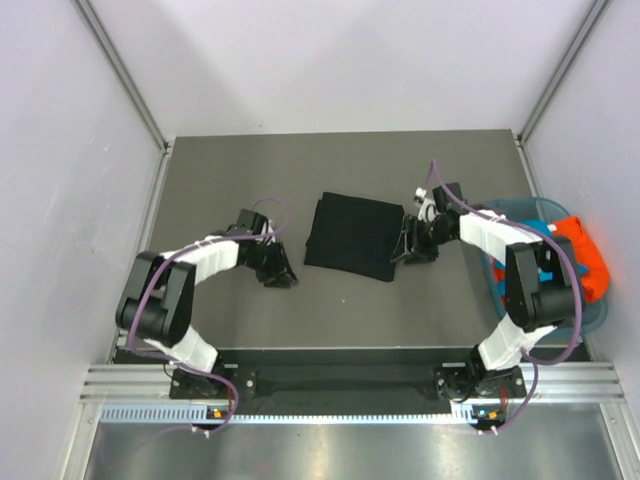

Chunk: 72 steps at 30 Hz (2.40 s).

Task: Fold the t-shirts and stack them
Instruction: Fold the tshirt, then neatly place the folded tshirt to the corner

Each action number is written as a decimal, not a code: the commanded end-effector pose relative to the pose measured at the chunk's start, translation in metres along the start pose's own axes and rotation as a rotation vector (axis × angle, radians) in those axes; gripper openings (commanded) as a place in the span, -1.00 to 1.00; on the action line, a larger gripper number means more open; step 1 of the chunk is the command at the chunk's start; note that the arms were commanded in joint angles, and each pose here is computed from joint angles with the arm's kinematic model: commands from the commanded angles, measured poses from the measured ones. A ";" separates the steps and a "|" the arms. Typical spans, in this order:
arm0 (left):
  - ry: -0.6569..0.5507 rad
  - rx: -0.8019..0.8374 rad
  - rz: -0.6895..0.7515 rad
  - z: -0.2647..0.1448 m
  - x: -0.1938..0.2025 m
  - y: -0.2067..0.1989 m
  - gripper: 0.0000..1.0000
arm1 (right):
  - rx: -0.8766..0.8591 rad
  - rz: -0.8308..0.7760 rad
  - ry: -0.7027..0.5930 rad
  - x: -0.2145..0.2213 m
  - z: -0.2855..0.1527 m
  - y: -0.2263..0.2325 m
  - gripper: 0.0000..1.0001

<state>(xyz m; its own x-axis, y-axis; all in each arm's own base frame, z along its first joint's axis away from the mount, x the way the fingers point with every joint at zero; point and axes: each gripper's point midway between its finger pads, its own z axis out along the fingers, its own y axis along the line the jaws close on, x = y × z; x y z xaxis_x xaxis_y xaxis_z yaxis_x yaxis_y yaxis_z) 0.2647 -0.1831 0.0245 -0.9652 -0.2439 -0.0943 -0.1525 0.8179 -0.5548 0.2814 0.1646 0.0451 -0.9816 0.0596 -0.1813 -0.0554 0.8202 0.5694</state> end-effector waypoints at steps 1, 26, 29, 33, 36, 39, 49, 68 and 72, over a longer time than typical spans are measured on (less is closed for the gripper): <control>-0.042 -0.025 0.056 -0.022 0.011 0.004 -0.27 | 0.064 -0.075 -0.155 -0.046 -0.032 0.004 -0.03; -0.277 0.116 0.118 -0.127 0.033 -0.040 -0.08 | -0.090 0.006 -0.234 -0.143 0.040 -0.032 0.19; -0.281 0.116 0.116 -0.129 0.033 -0.041 -0.08 | -0.108 0.030 -0.224 -0.144 0.050 -0.033 0.05; -0.281 0.109 0.117 -0.130 0.030 -0.042 -0.07 | -0.095 0.038 -0.236 -0.154 0.057 -0.037 -0.69; -0.271 0.105 0.120 -0.130 0.028 -0.044 -0.07 | -0.034 0.017 -0.291 -0.175 0.050 -0.041 -1.00; -0.241 0.098 0.109 -0.125 0.030 -0.042 -0.07 | 0.161 -0.134 -0.349 -0.215 0.012 -0.045 -1.00; -0.090 0.036 0.031 -0.096 0.063 -0.009 -0.07 | 0.607 -0.414 -0.430 -0.314 -0.100 -0.101 -1.00; 0.008 -0.133 0.000 -0.079 0.033 -0.001 -0.08 | 0.964 -0.411 -0.833 -0.421 -0.226 -0.221 -1.00; 0.019 -0.130 -0.008 -0.071 0.029 -0.002 -0.08 | 0.990 -0.436 -0.869 -0.430 -0.227 -0.227 -1.00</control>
<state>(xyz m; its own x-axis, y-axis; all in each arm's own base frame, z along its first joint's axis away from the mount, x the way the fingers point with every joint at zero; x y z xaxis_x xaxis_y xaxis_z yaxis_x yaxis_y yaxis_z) 0.2133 -0.1515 0.0769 -0.9655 -0.2554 -0.0508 -0.2088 0.8759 -0.4350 0.6502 -0.1520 0.1220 -0.6149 -0.2208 -0.7570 0.0835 0.9364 -0.3409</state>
